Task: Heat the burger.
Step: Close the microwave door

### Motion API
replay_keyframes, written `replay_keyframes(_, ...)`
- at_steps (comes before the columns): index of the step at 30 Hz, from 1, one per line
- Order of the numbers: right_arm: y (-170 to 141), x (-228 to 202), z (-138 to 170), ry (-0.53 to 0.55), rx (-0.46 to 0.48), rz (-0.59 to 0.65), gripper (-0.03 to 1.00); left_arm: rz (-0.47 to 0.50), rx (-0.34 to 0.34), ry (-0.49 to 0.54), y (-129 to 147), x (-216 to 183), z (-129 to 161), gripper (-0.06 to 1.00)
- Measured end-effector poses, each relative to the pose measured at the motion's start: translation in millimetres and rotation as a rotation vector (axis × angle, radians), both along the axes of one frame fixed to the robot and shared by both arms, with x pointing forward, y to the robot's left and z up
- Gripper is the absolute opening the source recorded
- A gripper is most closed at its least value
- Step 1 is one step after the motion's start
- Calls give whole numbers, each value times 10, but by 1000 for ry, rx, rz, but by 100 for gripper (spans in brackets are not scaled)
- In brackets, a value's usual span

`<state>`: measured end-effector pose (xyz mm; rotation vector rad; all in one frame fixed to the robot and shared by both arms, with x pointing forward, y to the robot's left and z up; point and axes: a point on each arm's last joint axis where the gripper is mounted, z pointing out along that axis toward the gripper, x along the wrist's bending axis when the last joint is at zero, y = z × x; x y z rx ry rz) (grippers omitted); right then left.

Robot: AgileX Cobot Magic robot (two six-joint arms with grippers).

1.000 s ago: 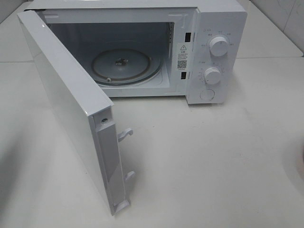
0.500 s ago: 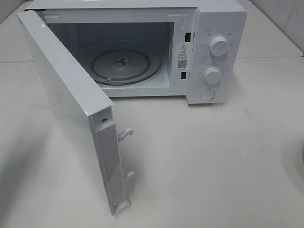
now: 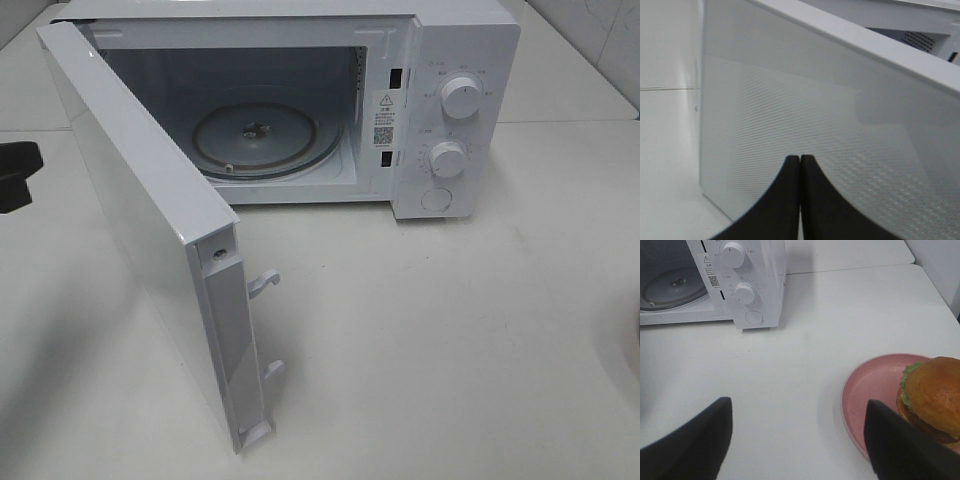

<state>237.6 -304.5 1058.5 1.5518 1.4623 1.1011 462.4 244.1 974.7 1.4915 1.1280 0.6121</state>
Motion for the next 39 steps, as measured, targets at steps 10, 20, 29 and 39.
replay_keyframes(10,0,0,0,0,0,0,71,-58,-24,39,-391,156,-105,0)
replay_keyframes(20,0,0,0,0,0,0,71,-175,-33,-5,-890,385,-74,0)
replay_keyframes(29,0,0,0,0,0,0,71,-226,-64,-10,-1281,559,-105,0)
replay_keyframes(39,0,0,0,0,0,0,71,-254,-60,-18,-1582,746,-85,0)
